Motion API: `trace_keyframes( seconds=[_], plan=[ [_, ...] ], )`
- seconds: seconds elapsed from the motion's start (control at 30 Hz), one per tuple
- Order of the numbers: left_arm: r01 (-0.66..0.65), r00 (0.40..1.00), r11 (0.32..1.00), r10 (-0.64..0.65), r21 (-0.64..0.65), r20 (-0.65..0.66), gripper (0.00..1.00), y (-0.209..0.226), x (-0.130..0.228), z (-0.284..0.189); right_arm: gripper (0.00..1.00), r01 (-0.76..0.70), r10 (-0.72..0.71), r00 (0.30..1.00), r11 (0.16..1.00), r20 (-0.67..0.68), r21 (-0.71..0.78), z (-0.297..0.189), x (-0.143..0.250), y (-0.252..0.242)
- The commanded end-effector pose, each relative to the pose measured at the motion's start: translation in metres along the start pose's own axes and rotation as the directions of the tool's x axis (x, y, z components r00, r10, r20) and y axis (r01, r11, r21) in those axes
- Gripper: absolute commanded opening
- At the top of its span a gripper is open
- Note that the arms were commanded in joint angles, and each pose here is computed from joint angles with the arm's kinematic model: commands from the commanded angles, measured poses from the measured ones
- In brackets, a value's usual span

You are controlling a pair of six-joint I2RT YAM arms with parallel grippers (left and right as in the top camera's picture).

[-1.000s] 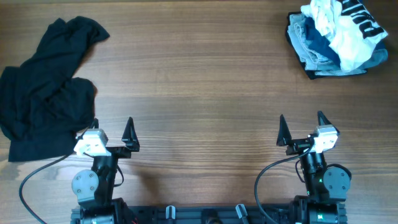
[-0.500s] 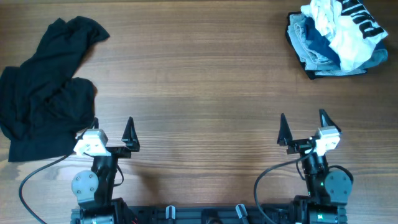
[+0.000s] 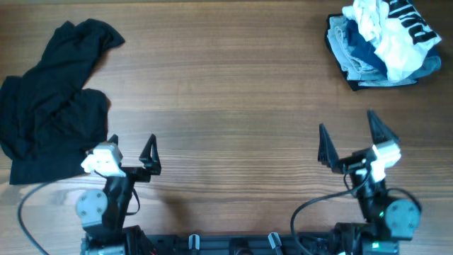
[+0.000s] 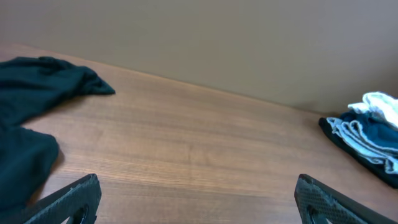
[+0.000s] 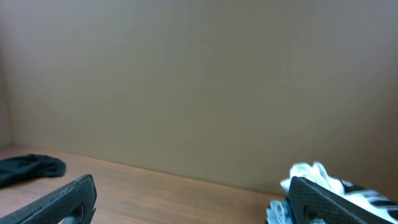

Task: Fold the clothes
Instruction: 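Reach the left gripper to the black t-shirt and grasp it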

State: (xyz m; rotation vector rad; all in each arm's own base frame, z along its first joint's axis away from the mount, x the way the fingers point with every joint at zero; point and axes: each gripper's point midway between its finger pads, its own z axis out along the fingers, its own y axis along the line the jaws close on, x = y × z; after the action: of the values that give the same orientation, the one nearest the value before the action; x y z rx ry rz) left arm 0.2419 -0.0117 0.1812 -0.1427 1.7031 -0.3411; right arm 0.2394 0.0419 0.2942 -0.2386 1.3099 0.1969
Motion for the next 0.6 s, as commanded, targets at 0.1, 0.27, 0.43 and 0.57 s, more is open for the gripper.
trace_keyframes(
  seconds=[0.1, 0.27, 0.43, 0.57],
  plan=[
    [0.053, 0.987, 0.998, -0.059, -0.046, -0.148, 1.00, -0.009, -0.048, 0.013, 1.00, -0.089, 0.059, 0.983, 0.982, -0.175, -0.166, 0.052, -0.018, 0.011],
    [0.024, 0.917, 0.993, -0.069, -0.119, -0.394, 1.00, 0.002, -0.047, 0.038, 1.00, -0.188, 0.107, 0.927, 0.962, -0.359, -0.197, 0.085, -0.003, 0.007],
    [0.026, 0.753, 0.984, -0.134, -0.175, -0.644, 1.00, 0.013, -0.033, 0.058, 1.00, -0.237, 0.080, 0.810, 0.951, -0.581, -0.199, 0.106, 0.034, -0.001],
    [0.046, 0.684, 0.979, -0.176, -0.199, -0.708, 1.00, 0.025, -0.020, 0.088, 1.00, -0.327, 0.137, 0.730, 0.931, -0.670, -0.165, 0.120, 0.064, -0.004]
  ],
)
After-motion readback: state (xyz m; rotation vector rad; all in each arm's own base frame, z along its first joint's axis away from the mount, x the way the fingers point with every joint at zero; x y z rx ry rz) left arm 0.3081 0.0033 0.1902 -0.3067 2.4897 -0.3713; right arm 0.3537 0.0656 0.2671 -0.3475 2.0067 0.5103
